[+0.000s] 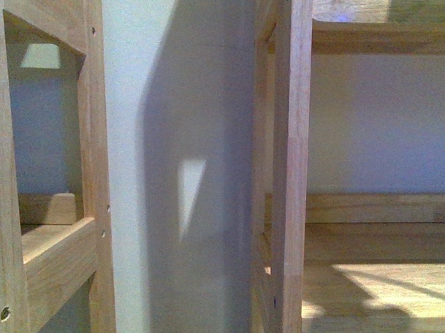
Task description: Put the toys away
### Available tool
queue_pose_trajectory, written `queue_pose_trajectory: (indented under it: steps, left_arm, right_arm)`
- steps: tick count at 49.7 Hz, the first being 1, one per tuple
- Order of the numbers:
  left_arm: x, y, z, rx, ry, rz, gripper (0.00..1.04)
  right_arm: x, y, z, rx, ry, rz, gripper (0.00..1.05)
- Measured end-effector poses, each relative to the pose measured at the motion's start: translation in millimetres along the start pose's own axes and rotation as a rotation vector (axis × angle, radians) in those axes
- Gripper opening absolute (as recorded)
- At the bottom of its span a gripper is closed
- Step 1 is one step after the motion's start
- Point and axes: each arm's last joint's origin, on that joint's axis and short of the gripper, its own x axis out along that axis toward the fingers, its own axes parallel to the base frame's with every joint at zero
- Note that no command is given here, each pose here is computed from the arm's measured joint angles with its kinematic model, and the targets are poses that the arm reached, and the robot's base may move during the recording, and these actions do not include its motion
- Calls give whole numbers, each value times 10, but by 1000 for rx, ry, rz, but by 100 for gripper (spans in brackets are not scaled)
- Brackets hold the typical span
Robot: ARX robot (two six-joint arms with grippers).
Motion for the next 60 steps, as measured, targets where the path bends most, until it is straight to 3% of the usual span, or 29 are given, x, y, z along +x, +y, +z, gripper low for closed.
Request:
queue_pose_trajectory:
  steps: [26,39,60]
  left_arm:
    - [0,0,0,0,0,0,99]
    - [0,0,0,0,0,0,99]
    - [0,0,0,0,0,0,99]
  right_arm:
    - [263,-106,-71,318,-15,10,20]
    - [361,-203,-251,344,60,-15,20]
    - [450,-107,-256,357,140,88,20]
